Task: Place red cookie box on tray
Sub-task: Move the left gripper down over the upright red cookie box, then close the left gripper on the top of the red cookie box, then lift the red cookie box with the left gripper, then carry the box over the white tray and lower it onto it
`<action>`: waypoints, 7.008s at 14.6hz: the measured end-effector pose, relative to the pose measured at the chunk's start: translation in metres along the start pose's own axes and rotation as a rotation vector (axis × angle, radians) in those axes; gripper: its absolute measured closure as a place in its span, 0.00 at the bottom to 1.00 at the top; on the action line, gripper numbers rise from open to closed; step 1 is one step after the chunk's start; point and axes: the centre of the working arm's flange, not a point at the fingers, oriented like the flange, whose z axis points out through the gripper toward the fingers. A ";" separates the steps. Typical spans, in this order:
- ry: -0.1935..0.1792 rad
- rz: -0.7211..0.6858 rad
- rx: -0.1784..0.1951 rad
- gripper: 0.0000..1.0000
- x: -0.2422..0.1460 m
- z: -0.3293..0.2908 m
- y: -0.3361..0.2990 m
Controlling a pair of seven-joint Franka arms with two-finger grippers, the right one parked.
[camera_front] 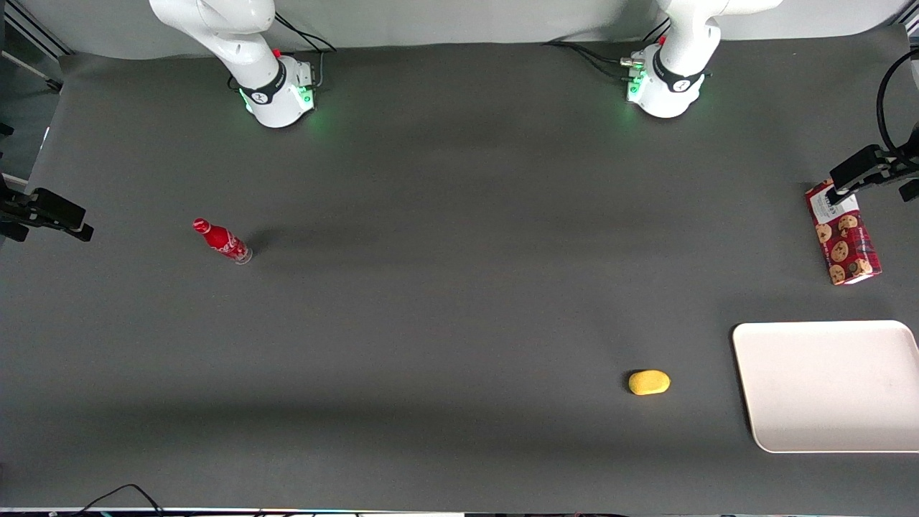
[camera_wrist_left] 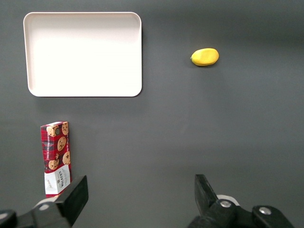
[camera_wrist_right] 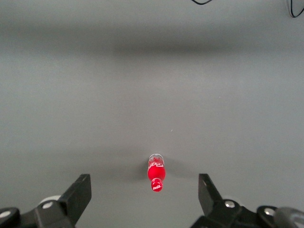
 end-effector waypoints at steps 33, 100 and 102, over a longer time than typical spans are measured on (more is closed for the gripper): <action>-0.126 -0.055 -0.030 0.00 -0.083 0.336 -0.330; 0.108 0.012 0.057 0.88 0.154 0.407 -0.352; 0.123 0.015 0.063 0.88 0.157 0.411 -0.350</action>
